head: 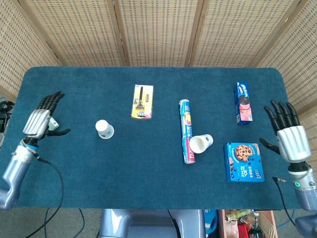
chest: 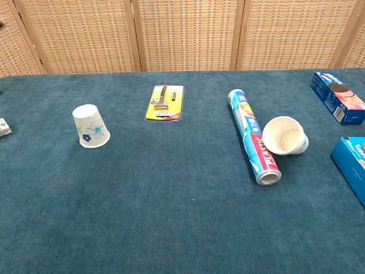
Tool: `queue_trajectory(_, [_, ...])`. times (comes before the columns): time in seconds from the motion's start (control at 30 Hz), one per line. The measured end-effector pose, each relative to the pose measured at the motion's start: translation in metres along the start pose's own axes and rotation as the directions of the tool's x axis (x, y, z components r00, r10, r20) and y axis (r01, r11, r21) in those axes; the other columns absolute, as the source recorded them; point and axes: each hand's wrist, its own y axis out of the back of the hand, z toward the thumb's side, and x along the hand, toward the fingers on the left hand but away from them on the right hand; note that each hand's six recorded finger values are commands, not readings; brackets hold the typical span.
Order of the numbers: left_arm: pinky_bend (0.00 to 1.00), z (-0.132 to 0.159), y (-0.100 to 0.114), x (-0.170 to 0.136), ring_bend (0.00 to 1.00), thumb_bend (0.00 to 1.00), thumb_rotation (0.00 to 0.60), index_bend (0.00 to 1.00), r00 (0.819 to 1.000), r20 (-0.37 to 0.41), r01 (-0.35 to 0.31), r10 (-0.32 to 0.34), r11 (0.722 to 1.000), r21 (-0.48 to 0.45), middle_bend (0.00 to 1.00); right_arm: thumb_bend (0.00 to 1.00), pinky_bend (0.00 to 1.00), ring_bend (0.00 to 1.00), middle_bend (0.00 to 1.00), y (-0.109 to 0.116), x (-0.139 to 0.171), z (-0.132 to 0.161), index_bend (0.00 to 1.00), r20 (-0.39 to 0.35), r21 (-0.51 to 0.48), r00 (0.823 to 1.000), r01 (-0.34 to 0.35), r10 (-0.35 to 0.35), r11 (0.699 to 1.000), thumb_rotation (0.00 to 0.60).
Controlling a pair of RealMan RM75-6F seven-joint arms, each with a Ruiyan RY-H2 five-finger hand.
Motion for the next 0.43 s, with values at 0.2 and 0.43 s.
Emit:
queue_trajectory(0.2, [0.0,-0.033,0.009,-0.079,0.0,0.17,0.6,0.0,0.983,-0.154,-0.092,0.097,0.995,0.042,0.0,0.0,0.0,0.0,0.0,-0.014,0.052,-0.024,0.0,0.164,-0.021,0.982,-0.093,0.095,0.995,0.6])
queue_trajectory(0.43, [0.0,-0.037,0.001,-0.117,0.0,0.17,0.6,0.0,0.972,-0.232,-0.03,0.038,0.999,0.038,0.0,0.0,0.0,0.0,0.0,-0.011,0.076,-0.026,0.0,0.216,0.02,0.968,-0.138,0.13,0.99,0.6])
